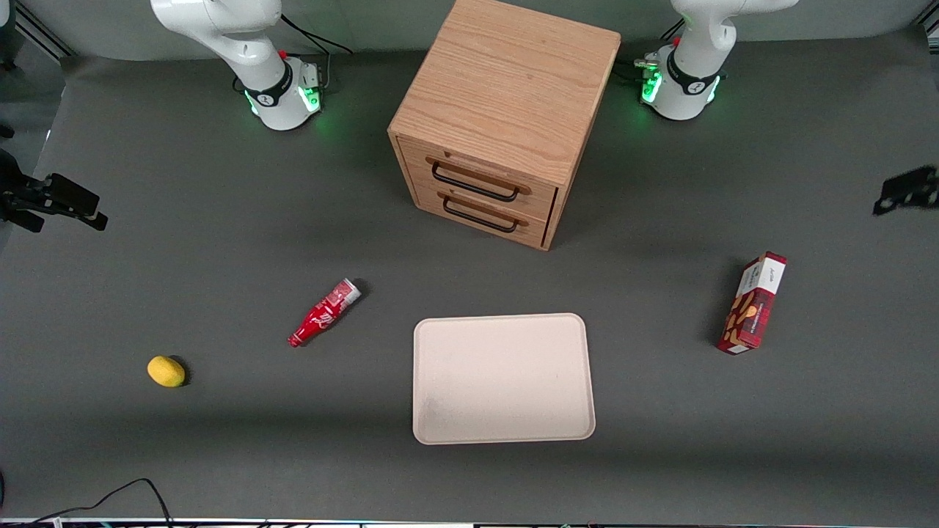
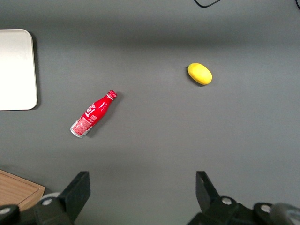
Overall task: Place red cookie box on tray
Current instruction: 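Move the open left gripper down over the red cookie box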
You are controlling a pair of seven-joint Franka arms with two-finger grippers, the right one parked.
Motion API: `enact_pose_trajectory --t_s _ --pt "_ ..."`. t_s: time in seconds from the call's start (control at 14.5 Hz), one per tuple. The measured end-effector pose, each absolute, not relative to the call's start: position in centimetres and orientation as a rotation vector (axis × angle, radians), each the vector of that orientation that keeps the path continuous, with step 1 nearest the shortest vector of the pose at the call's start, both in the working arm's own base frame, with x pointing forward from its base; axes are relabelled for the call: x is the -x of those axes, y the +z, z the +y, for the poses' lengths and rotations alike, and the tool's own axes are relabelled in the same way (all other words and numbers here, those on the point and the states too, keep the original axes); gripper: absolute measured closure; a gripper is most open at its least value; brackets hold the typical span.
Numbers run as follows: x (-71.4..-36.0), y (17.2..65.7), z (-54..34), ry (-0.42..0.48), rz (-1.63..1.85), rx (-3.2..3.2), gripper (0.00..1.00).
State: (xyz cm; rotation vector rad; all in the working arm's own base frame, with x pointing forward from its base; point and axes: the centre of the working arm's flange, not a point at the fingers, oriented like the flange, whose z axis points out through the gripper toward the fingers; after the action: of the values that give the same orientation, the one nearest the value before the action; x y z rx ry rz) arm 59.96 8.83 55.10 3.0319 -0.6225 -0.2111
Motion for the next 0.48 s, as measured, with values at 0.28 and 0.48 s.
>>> enact_pose_trajectory --t_s 0.28,0.48 --pt "-64.2 42.3 8.8 -0.225 -0.692 -2.969 0.00" --pt "-63.5 35.6 9.1 -0.217 -0.692 -2.962 0.00"
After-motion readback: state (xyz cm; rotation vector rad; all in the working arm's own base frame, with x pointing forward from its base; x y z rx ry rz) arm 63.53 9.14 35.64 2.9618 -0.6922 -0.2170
